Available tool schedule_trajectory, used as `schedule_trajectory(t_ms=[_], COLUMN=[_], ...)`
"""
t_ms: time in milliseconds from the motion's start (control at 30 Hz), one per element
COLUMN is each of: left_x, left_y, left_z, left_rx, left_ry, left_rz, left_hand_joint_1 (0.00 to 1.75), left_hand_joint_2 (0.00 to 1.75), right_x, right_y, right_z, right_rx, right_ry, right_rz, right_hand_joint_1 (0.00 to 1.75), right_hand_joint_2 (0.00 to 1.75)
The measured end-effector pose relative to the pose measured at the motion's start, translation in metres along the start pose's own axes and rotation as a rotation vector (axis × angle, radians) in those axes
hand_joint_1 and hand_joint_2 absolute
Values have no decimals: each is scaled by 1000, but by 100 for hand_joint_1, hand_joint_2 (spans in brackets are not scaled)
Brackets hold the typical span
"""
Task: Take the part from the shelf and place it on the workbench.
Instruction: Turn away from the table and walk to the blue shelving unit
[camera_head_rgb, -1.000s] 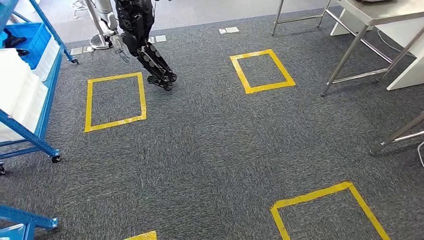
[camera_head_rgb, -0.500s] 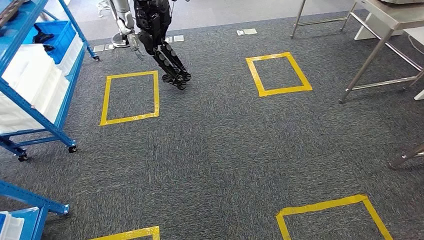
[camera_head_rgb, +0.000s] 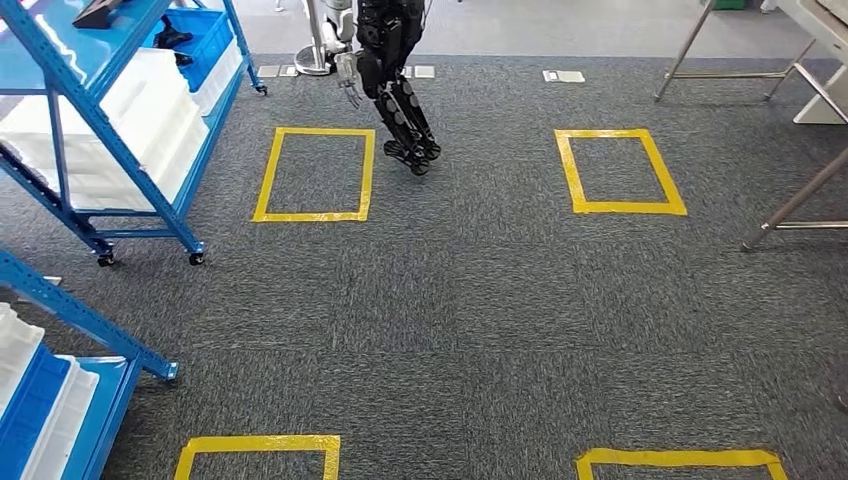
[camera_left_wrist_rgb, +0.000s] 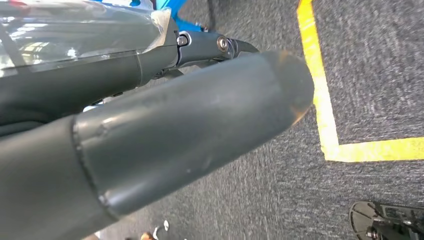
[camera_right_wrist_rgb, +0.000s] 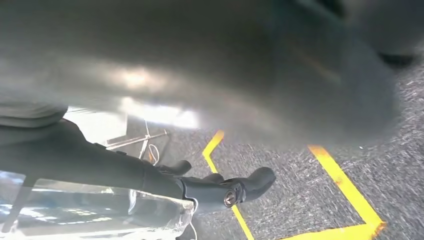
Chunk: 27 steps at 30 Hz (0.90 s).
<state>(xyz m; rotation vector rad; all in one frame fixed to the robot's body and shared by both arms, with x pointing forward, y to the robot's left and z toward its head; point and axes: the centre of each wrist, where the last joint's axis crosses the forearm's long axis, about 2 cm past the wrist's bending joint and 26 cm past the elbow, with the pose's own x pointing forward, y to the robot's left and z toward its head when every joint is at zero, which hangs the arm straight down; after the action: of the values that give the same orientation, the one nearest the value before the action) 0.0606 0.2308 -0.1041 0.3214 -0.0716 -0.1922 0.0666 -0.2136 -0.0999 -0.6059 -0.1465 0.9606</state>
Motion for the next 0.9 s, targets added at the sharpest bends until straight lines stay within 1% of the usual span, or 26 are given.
schedule_trajectory(t_ms=[600, 900], left_x=[-1, 2], left_y=[0, 1], left_z=[0, 0], left_rx=[-1, 4], left_ry=[-18, -37], left_rz=[-17, -39], left_hand_joint_1=[0, 0], left_hand_joint_2=[0, 0], right_x=[0, 2], right_y=[0, -1], right_z=[0, 1], right_rx=[9, 10], right_ry=[30, 37], right_rz=[-29, -43], right_hand_joint_1=[0, 0], right_hand_joint_2=[0, 0])
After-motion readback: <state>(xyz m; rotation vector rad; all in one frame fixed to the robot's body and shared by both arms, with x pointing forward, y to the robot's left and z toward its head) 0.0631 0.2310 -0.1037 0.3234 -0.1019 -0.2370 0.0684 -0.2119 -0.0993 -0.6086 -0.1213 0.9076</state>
